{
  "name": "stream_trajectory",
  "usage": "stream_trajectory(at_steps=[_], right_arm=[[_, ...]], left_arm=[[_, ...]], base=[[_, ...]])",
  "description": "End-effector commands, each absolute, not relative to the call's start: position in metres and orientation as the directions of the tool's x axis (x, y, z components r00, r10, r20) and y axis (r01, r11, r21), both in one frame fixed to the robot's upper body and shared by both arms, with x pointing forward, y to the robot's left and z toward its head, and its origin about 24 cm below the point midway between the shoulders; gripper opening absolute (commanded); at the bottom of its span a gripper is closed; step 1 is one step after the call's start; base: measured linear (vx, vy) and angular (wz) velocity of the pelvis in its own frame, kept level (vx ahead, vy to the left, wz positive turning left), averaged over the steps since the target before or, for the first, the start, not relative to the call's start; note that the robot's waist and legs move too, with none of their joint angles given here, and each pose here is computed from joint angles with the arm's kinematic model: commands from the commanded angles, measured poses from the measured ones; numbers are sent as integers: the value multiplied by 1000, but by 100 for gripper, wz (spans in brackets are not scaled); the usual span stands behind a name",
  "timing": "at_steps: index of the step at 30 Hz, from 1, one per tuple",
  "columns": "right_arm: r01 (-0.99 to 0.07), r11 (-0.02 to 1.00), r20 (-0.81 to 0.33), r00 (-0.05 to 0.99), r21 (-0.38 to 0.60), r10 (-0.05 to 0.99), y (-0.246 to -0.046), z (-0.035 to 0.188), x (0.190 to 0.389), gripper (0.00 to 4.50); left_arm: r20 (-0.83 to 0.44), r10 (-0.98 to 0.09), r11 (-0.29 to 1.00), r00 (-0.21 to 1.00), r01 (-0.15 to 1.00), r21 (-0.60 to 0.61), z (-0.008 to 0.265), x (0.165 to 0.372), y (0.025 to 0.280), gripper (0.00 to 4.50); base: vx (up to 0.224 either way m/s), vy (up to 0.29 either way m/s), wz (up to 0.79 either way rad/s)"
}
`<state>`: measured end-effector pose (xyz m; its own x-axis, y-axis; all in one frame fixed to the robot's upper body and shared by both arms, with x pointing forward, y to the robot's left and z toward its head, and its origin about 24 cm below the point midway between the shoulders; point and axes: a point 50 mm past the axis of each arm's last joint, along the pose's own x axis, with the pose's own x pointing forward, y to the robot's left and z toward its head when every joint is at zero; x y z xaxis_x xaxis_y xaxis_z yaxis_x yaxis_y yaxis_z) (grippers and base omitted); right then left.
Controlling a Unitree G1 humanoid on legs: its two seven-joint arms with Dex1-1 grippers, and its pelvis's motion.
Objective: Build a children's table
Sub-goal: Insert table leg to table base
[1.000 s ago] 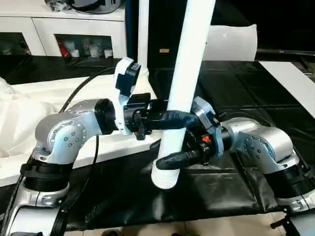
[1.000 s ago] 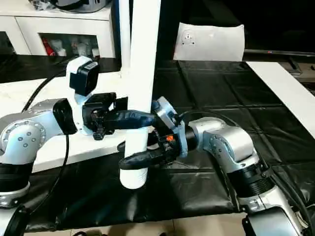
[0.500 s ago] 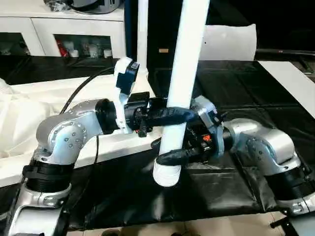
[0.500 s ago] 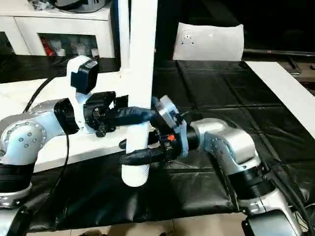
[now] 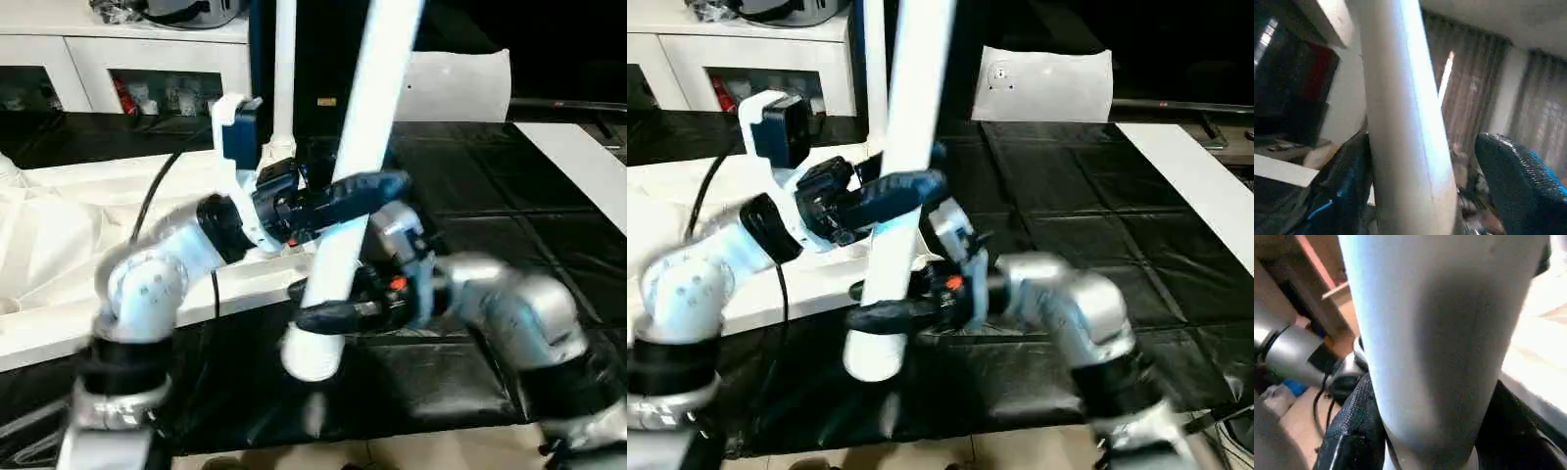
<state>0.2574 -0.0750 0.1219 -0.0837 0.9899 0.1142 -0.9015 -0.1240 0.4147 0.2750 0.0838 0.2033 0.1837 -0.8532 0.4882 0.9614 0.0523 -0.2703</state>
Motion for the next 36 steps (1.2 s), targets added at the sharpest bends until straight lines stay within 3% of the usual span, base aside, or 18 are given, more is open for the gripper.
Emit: stream_trajectory(at_steps=[1, 4, 7, 8, 9, 10, 12, 14, 15, 22, 25, 31, 36], right_arm=[[-917, -55, 119, -8, 394, 993, -75, 125, 262, 191], [-911, 23, 134, 86, 411, 987, -72, 124, 266, 191], [-908, 46, 136, 113, 416, 984, -72, 123, 267, 190], [-906, 162, 144, 234, 391, 961, -76, 125, 276, 190], [-904, 190, 142, 260, 384, 955, -77, 126, 278, 190], [-879, 341, 116, 397, 333, 911, -84, 128, 289, 190], [-860, 441, 79, 473, 255, 878, -87, 129, 295, 190], [-854, 474, 70, 498, 216, 865, -87, 130, 297, 190], [-855, 491, 56, 506, 168, 861, -85, 129, 298, 190], [-864, 501, 2, 502, 40, 865, -73, 124, 295, 190], [-858, 513, -14, 513, 29, 859, -71, 120, 295, 190], [-803, 595, -14, 595, 2, 803, -79, 115, 301, 190], [-750, 662, -1, 662, 21, 750, -87, 113, 307, 190]], left_arm=[[522, -822, 98, 226, 960, -261, 208, 276, 85, 388], [578, -757, 155, 305, 943, -295, 210, 280, 91, 406], [589, -740, 167, 325, 937, -306, 210, 280, 93, 422], [600, -718, 204, 353, 931, -304, 211, 281, 100, 428], [600, -712, 220, 365, 927, -304, 211, 282, 102, 440], [588, -684, 312, 431, 902, -299, 213, 288, 114, 447], [527, -666, 436, 529, 848, -300, 210, 300, 124, 450], [476, -670, 497, 569, 821, -282, 207, 305, 127, 450], [370, -669, 599, 645, 762, -247, 199, 314, 129, 450], [197, -660, 724, 725, 684, -92, 194, 330, 119, 450], [176, -671, 726, 721, 686, -45, 195, 335, 116, 450], [258, -839, 504, 480, 863, 30, 215, 307, 99, 450], [174, -859, 501, 481, 860, 97, 208, 304, 96, 450]], base=[[0, 0, 0], [0, 0, 0], [0, 0, 0], [0, 0, 0], [0, 0, 0], [0, 0, 0], [0, 0, 0], [0, 0, 0], [0, 0, 0], [0, 0, 0], [0, 0, 0], [0, 0, 0], [0, 0, 0]])
